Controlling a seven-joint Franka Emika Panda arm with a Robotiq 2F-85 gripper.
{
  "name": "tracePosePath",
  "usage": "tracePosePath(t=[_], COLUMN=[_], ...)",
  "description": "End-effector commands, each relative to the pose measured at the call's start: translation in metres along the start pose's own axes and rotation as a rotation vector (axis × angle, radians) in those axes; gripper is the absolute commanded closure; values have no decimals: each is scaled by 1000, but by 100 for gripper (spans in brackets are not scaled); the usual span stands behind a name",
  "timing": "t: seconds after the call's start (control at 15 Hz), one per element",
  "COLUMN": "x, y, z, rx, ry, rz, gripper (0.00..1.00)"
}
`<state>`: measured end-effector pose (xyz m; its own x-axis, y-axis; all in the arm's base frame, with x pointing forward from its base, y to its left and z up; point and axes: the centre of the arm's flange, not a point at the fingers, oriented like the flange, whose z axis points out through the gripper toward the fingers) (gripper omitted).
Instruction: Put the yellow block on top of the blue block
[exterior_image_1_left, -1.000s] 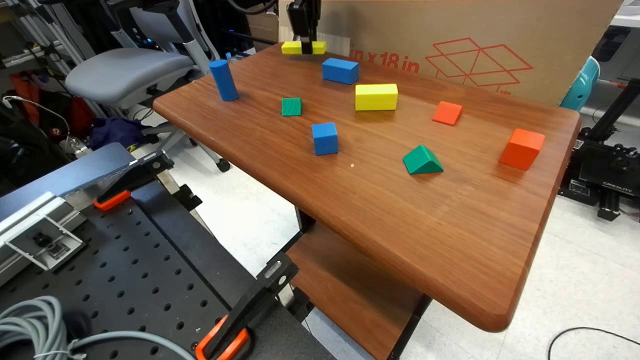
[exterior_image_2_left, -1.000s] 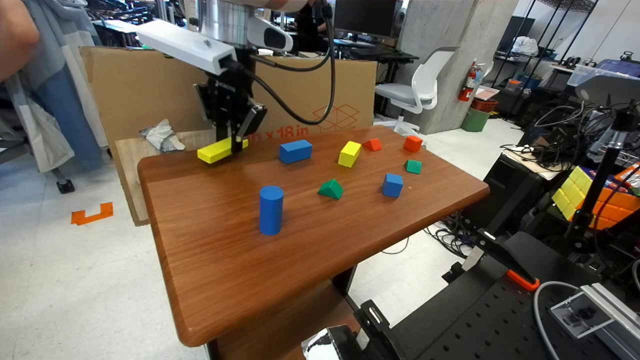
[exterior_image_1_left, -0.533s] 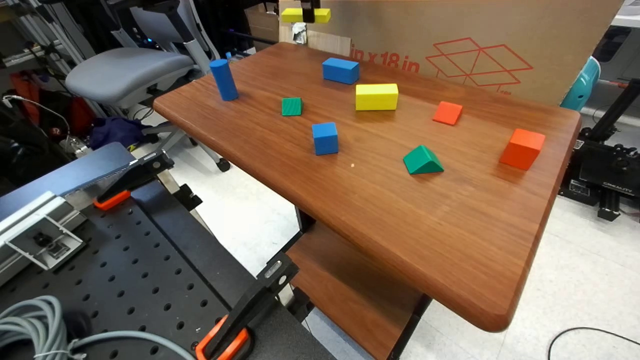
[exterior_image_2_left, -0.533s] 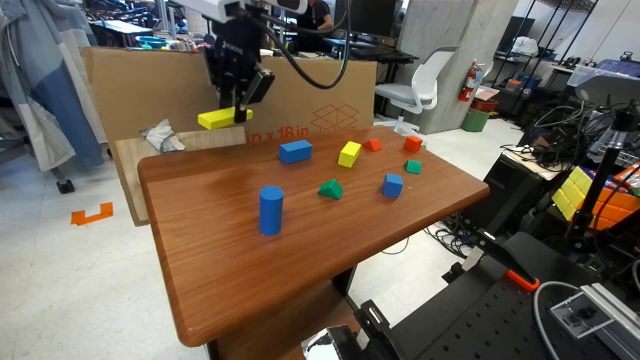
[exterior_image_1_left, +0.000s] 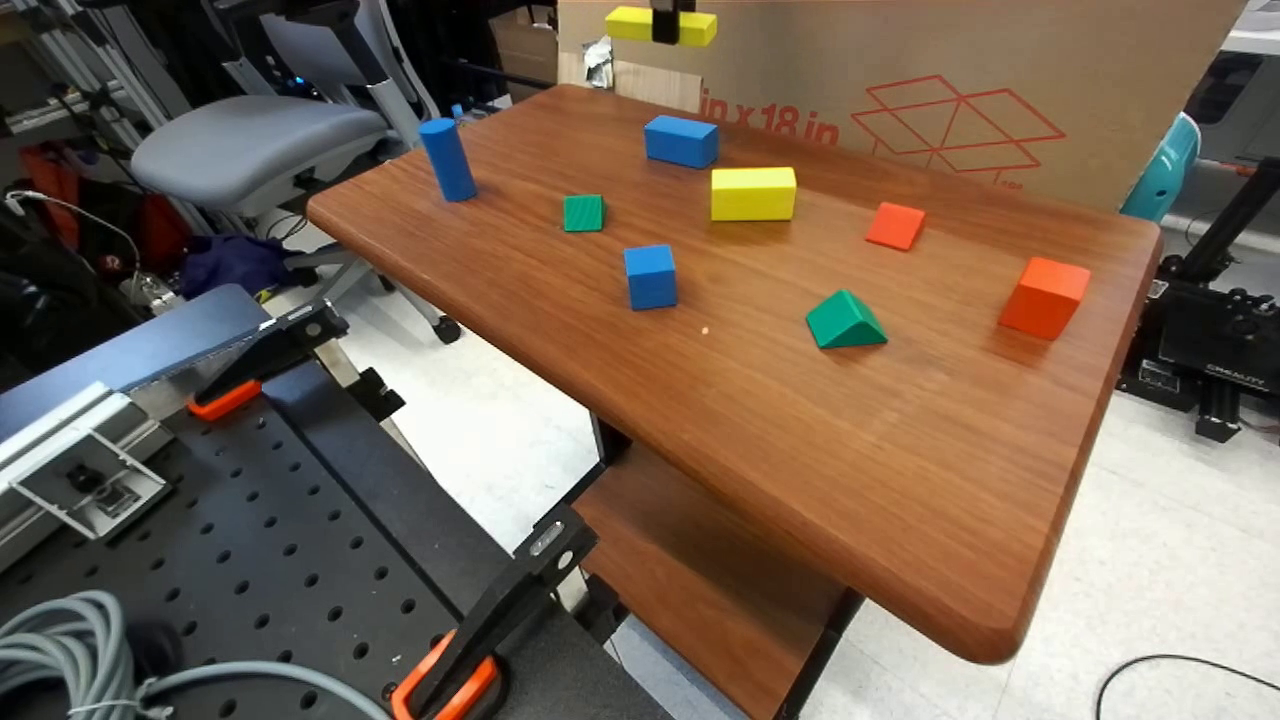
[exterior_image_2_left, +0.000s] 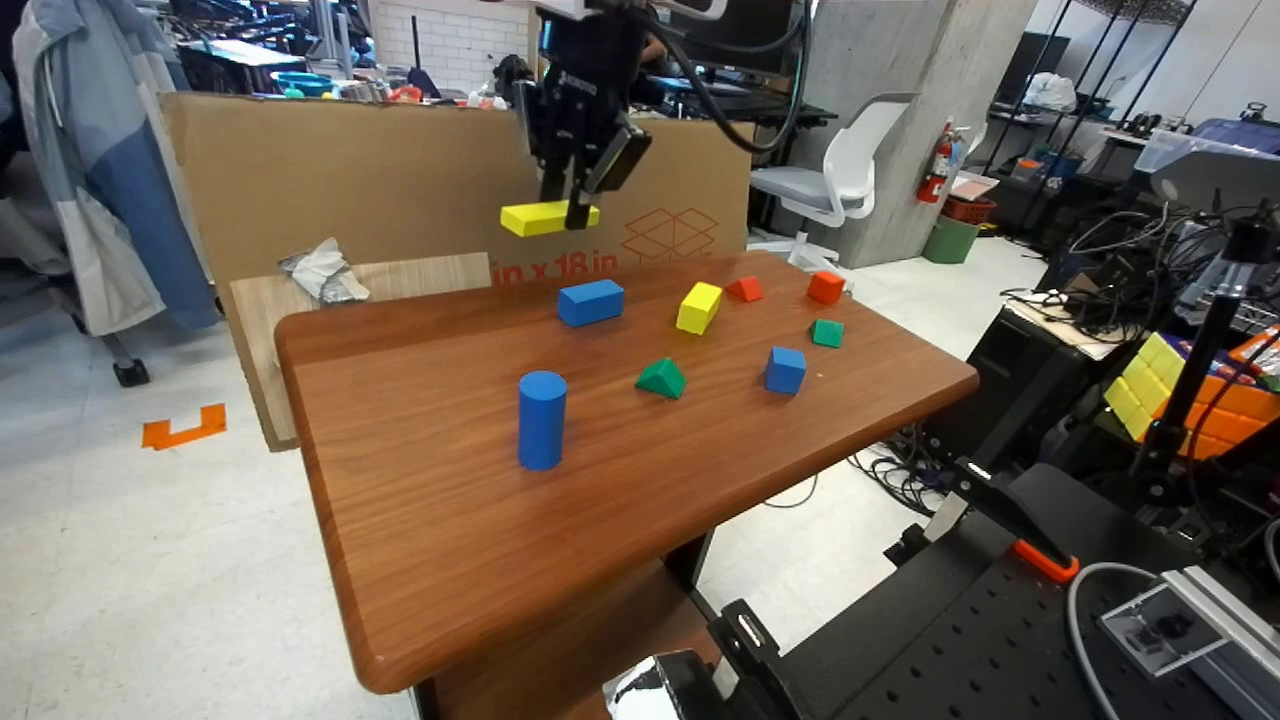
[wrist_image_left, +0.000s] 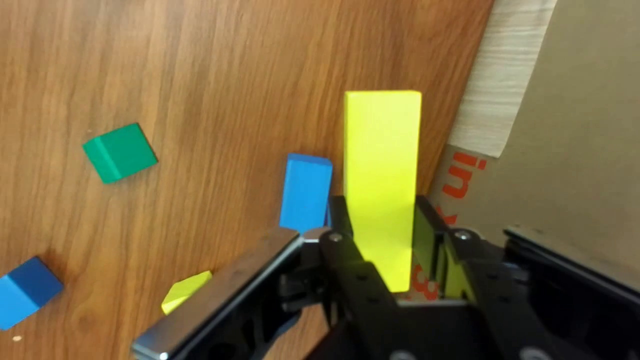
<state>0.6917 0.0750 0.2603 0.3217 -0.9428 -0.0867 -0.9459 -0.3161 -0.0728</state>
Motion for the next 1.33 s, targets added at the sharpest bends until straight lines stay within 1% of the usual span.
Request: tracePosePath(t=[0.0, 0.2, 0.47, 1.27], x=[20, 32, 34, 33], y=[27, 37, 43, 36], z=[-2, 7, 19, 45], rx=[-11, -38, -64, -97], ry=[-20, -13, -8, 6], rz=[45, 64, 73, 81], gripper=[92, 92, 92, 92])
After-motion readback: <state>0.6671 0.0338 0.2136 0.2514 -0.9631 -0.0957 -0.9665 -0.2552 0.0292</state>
